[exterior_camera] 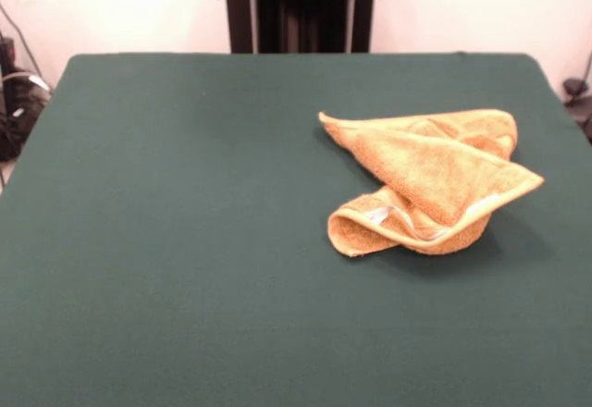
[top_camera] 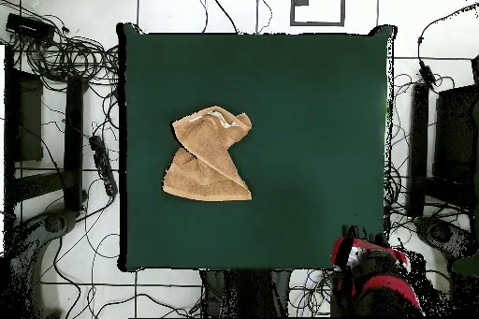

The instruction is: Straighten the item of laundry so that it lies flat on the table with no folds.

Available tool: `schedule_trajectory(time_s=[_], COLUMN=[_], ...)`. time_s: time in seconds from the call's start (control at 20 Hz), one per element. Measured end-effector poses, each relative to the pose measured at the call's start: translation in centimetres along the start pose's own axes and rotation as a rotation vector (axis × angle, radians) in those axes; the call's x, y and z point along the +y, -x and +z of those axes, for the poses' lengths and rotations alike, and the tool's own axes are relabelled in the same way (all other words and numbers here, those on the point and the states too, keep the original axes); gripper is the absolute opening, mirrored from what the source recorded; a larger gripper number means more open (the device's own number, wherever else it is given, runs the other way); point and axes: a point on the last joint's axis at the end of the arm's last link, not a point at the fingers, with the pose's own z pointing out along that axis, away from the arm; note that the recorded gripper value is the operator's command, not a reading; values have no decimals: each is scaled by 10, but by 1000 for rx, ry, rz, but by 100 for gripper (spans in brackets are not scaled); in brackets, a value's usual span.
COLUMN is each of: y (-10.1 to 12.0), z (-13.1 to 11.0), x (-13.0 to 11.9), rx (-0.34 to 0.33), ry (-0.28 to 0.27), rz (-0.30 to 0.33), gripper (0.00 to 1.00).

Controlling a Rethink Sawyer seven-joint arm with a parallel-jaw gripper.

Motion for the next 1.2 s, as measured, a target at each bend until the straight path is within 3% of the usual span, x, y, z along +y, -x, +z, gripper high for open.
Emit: schedule_trajectory(time_s=[0.25, 0.45, 0.75, 1.2], y=[8, 19, 33, 47], z=[7, 7, 5, 7], x=[50, 109, 171, 209], rx=[-8, -30, -63, -85], ry=[33, 69, 110, 121], rz=[-144, -289, -406, -440], gripper=[100, 100, 100, 100])
